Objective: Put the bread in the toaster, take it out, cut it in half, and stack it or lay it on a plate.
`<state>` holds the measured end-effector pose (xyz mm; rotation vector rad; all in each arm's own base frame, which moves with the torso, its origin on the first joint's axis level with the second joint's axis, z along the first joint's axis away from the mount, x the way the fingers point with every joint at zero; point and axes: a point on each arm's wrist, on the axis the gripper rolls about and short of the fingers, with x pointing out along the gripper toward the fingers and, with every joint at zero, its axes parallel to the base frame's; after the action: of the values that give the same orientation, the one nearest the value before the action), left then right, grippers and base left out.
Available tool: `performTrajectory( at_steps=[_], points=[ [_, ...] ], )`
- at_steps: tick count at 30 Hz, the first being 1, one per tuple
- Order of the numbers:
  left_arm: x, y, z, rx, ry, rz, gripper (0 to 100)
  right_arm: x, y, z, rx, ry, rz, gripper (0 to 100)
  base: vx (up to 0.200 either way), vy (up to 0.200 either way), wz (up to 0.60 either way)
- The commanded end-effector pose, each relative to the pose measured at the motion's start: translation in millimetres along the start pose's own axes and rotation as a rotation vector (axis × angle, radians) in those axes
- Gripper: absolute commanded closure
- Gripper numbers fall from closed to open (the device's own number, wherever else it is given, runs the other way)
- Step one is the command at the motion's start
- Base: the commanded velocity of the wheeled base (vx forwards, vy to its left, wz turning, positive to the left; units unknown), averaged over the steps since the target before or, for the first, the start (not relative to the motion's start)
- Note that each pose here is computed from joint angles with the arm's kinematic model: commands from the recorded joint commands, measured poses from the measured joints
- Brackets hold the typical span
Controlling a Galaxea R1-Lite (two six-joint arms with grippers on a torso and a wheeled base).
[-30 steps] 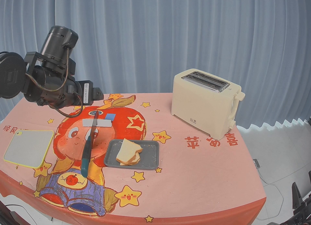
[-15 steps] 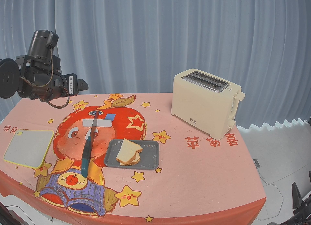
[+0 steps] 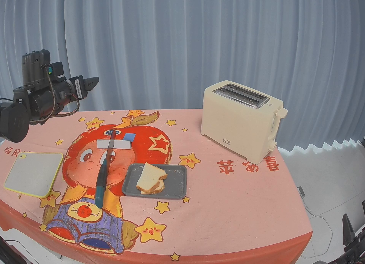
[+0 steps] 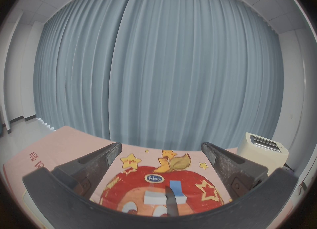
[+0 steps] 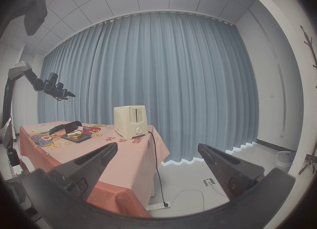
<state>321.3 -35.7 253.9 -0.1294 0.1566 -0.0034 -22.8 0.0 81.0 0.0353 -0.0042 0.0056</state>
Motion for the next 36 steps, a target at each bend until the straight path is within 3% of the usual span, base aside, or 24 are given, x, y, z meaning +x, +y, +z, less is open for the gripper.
performTrajectory(
  at_steps=[1,4,5,11,16,22,25,27,28,30,36],
  points=[
    [18,33.5,-25.6,0.029,0.011,0.026,0,0,-0.2,-5,0.000,0.000,0.001,0,0.000,0.000,0.00],
    [19,37.4,-23.8,0.033,0.003,0.034,0,0,-0.2,-5,0.000,0.000,0.001,0,0.000,0.000,0.00],
    [18,43.5,-23.3,0.035,0.001,0.049,0,0,-0.2,-5,0.000,0.000,0.001,0,0.000,0.000,0.00],
    [16,45.3,-24.6,0.033,0.009,0.017,0,0,-0.2,-5,0.000,0.000,0.001,0,0.000,0.000,0.00],
    [11,55.1,-36.0,0.032,0.049,0.006,0,0,-0.2,-5,0.000,0.000,0.001,0,0.000,0.000,0.00],
    [-1,61.3,-37.5,0.041,-0.043,0.013,0,0,-0.2,-5,0.000,0.000,0.001,0,0.000,0.000,0.00],
    [-3,74.6,-37.9,0.085,-0.075,0.028,0,0,-0.2,-5,0.000,0.000,0.001,0,0.000,0.000,0.00],
    [-7,89.1,-38.2,0.166,-0.104,0.015,0,0,-0.2,-5,0.000,0.000,0.001,0,0.000,0.000,0.00],
    [-9,95.1,-38.5,0.185,-0.114,0.014,0,0,-0.2,-5,-0.002,0.000,0.001,0,0.000,0.000,0.00],
    [-11,102.4,-39.5,0.206,-0.125,0.015,0,0,-0.2,-5,0.000,0.000,0.001,0,0.000,0.000,0.00],
    [-15,106.4,-47.5,0.218,-0.146,0.024,0,0,-0.2,-5,0.000,0.000,0.001,0,0.000,0.000,0.00]
  ],
)
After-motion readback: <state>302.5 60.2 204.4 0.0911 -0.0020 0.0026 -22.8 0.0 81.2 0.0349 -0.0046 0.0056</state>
